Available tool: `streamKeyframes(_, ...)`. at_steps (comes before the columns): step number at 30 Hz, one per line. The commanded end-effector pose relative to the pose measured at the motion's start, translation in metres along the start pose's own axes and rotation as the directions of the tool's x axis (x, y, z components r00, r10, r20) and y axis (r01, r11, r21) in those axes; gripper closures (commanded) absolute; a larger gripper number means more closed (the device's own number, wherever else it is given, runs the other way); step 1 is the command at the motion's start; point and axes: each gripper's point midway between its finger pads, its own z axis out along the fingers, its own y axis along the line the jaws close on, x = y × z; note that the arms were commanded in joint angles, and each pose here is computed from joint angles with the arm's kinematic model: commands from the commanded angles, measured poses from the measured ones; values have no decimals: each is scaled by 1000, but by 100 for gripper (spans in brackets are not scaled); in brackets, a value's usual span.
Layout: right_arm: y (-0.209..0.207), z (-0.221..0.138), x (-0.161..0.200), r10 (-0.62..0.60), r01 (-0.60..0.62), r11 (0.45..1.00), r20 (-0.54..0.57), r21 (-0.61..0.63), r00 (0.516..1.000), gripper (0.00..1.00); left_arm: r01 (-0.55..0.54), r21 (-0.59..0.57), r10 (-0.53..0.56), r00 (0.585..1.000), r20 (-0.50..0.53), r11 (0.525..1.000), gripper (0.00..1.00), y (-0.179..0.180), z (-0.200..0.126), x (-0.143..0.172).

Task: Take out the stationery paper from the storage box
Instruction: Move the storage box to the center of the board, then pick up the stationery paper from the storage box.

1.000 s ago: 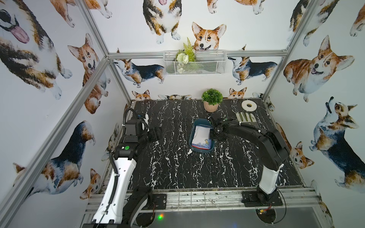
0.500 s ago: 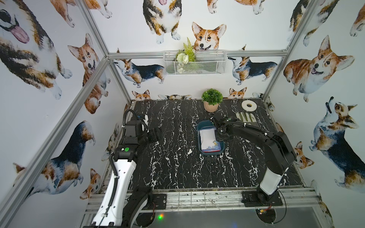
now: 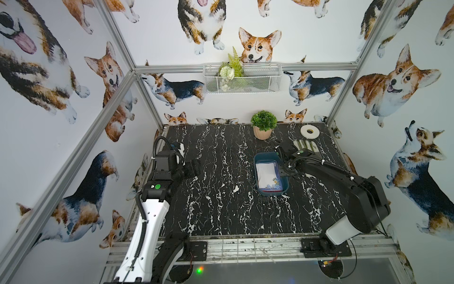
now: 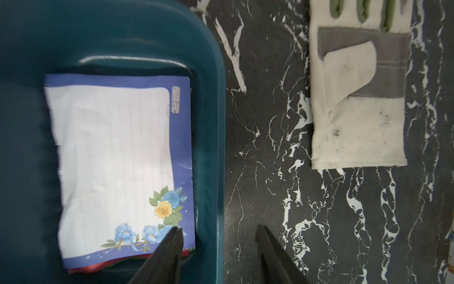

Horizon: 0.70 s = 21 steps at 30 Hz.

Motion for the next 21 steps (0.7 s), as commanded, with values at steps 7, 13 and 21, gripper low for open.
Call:
streamKeyframes(7,-23,-88,-30,147,-112,984,278,-140,949,30,3,0,-3,1000,10,1000,19,0,-4,2)
streamKeyframes(13,8,-105,-23,139,-71,959,237,-275,961,66,14,8,-14,1000,13,1000,19,-1,-4,2)
streamKeyframes(21,50,-63,-3,41,-12,955,90,-298,995,100,23,10,-23,1000,2,1000,19,0,-1,7)
